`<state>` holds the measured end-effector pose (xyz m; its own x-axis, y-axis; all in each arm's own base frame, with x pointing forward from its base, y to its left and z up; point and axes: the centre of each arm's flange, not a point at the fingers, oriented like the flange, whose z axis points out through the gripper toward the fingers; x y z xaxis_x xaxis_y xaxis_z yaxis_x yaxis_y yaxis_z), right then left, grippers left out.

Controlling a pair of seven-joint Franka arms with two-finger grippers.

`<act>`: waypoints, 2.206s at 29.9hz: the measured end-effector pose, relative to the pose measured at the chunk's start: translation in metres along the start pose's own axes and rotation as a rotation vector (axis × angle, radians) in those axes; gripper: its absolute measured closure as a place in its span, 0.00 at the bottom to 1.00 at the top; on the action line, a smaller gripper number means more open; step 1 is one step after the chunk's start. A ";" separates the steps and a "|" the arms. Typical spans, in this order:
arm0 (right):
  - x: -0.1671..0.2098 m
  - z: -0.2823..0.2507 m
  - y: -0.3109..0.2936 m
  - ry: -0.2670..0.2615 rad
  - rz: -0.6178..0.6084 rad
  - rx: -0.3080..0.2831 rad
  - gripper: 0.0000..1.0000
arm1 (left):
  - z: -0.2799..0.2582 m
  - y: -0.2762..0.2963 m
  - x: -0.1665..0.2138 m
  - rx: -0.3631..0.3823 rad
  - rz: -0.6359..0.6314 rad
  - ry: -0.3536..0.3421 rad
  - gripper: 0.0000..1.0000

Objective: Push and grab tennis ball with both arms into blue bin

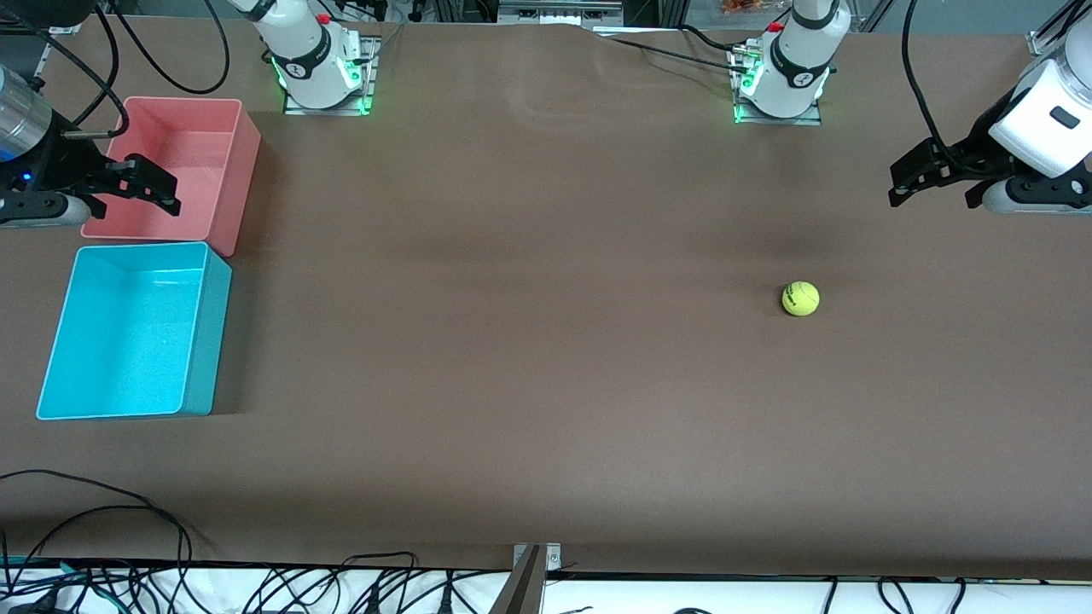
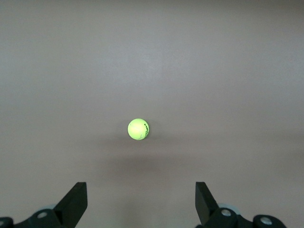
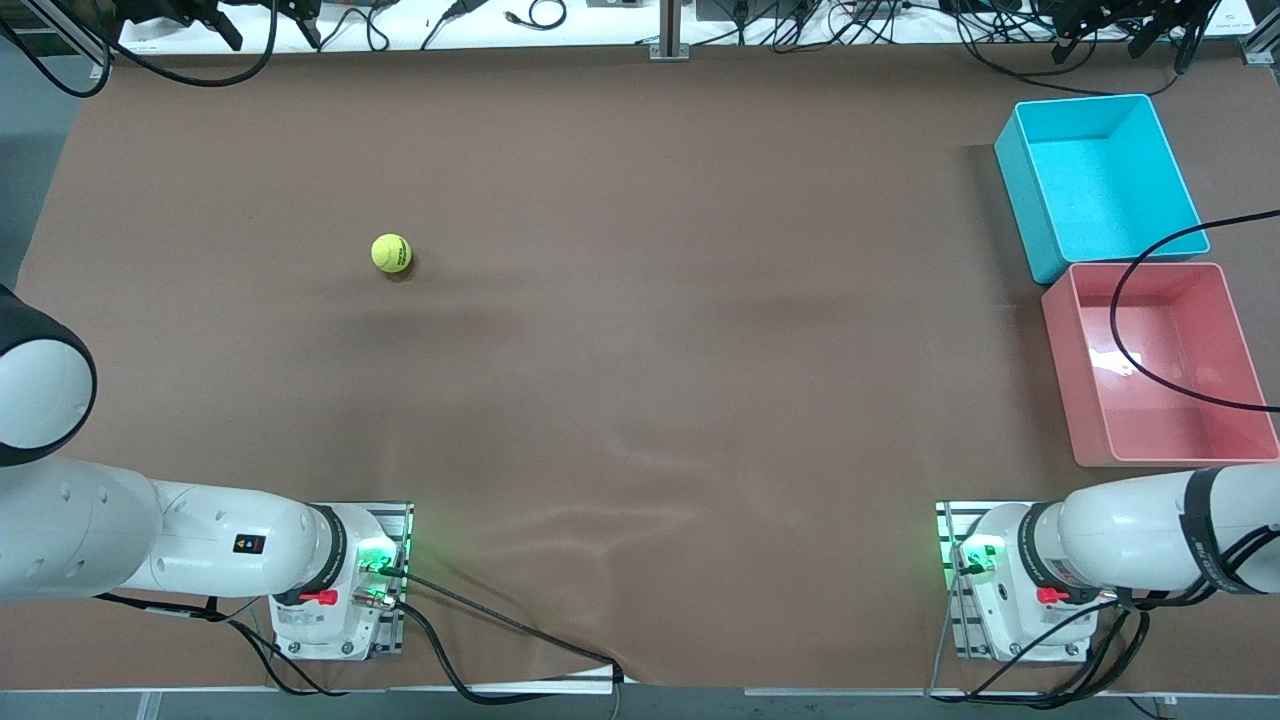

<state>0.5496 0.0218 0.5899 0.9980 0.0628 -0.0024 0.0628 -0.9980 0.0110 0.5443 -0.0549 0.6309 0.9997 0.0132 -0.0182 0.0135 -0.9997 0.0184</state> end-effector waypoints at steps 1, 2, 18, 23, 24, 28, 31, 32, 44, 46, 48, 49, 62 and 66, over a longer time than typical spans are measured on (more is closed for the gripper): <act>0.000 0.000 0.000 0.000 0.000 0.000 0.00 | -0.001 0.000 0.001 0.000 0.000 0.003 0.00; 0.000 0.000 0.000 0.000 0.000 0.000 0.00 | -0.002 0.000 0.001 -0.001 0.000 0.005 0.00; 0.000 0.000 0.000 0.000 0.000 0.000 0.00 | 0.006 0.000 0.013 0.000 -0.002 -0.005 0.00; 0.000 0.000 0.000 0.000 0.000 0.000 0.00 | 0.005 0.000 0.013 0.000 -0.002 -0.003 0.00; 0.000 0.000 0.000 0.000 0.000 0.000 0.00 | 0.005 0.000 0.013 0.000 -0.002 -0.003 0.00; 0.000 0.000 0.000 0.000 0.000 0.000 0.00 | 0.002 0.000 0.013 -0.001 -0.002 0.002 0.00; 0.000 0.000 0.000 0.000 0.000 0.000 0.00 | -0.001 0.000 0.014 -0.001 -0.003 0.010 0.00; 0.000 0.000 0.000 0.000 0.000 0.000 0.00 | -0.002 -0.001 0.014 -0.002 -0.003 0.012 0.00; 0.000 0.000 0.000 0.000 0.000 0.000 0.00 | -0.003 -0.004 0.017 -0.002 -0.011 0.015 0.00; 0.000 0.000 0.000 0.000 0.000 0.000 0.00 | -0.003 -0.006 0.017 -0.002 -0.013 0.015 0.00; 0.000 0.000 0.000 0.000 0.000 0.000 0.00 | -0.003 -0.006 0.017 -0.002 -0.014 0.016 0.00; 0.000 0.000 0.000 0.000 0.000 0.000 0.00 | -0.003 -0.006 0.017 -0.002 -0.014 0.016 0.00; 0.000 0.000 0.000 0.000 0.000 0.000 0.00 | -0.003 -0.006 0.017 -0.002 -0.014 0.016 0.00; 0.000 0.000 0.000 0.000 0.000 0.000 0.00 | -0.003 -0.007 0.017 -0.002 -0.016 0.016 0.00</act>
<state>0.5496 0.0219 0.5899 0.9980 0.0628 -0.0023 0.0629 -0.9980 0.0110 0.5615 -0.0476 0.6339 0.9996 0.0290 -0.0021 0.0291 -0.9994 0.0202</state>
